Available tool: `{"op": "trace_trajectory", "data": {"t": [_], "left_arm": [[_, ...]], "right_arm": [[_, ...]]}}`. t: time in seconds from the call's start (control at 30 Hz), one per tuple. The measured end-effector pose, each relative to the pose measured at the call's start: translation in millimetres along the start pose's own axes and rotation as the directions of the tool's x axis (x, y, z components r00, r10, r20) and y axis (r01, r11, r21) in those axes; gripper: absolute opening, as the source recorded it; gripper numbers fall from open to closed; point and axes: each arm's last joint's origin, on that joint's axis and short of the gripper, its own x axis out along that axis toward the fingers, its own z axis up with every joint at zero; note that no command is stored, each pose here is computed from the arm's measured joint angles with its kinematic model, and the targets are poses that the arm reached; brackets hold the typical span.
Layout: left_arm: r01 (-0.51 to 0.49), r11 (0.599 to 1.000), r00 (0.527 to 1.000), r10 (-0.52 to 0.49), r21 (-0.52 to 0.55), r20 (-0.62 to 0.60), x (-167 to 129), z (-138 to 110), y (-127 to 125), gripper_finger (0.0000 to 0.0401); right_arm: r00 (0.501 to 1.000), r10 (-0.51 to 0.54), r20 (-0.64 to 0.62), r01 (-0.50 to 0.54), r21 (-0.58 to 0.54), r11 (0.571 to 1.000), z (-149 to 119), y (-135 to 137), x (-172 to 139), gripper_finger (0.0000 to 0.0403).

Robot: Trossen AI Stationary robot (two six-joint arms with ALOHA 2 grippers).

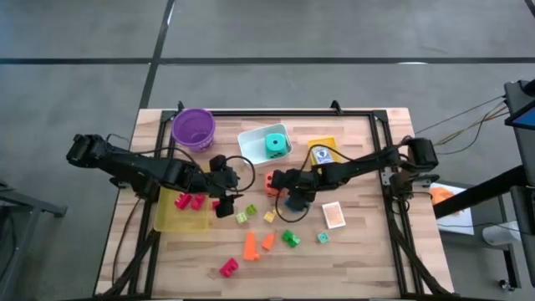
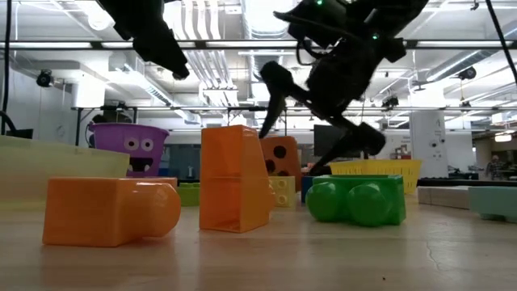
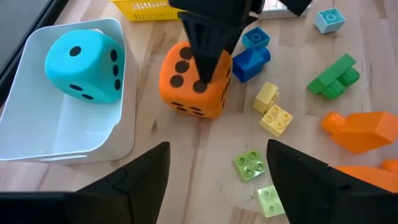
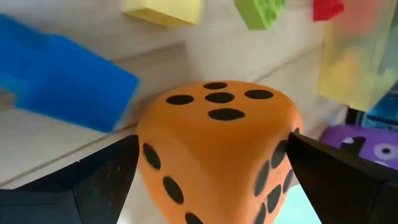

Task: Pick & Place Toys
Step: Put the orange dice into the white bin

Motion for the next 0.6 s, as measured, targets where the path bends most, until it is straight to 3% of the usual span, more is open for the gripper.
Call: {"op": "trace_trajectory", "data": {"t": [0.13, 0.3, 0.5, 0.6], "left_arm": [[-0.002, 1.0, 1.0, 0.002, -0.015, -0.004, 0.1, -0.4, 0.2, 0.0269], [-0.008, 1.0, 1.0, 0.008, -0.011, -0.024, 0.2, -2.5, 0.8, 0.0269], [-0.026, 1.0, 0.998, 0.026, 0.001, -0.053, 0.1, -5.6, 1.9, 0.0269], [-0.034, 0.999, 0.997, 0.034, 0.005, -0.062, 0.0, -6.6, 2.5, 0.0269]], "right_arm": [[0.997, -0.011, -0.072, 0.014, 0.044, 0.999, -0.1, -5.5, 5.7, 0.0399], [0.996, -0.024, -0.081, 0.042, 0.233, 0.972, 2.5, -14.8, 8.0, 0.0399], [0.995, -0.05, -0.082, 0.082, 0.456, 0.886, 4.9, -28.7, 7.7, 0.0399], [0.995, -0.062, -0.078, 0.096, 0.588, 0.803, 6.5, -33.9, 9.7, 0.0399]]}}
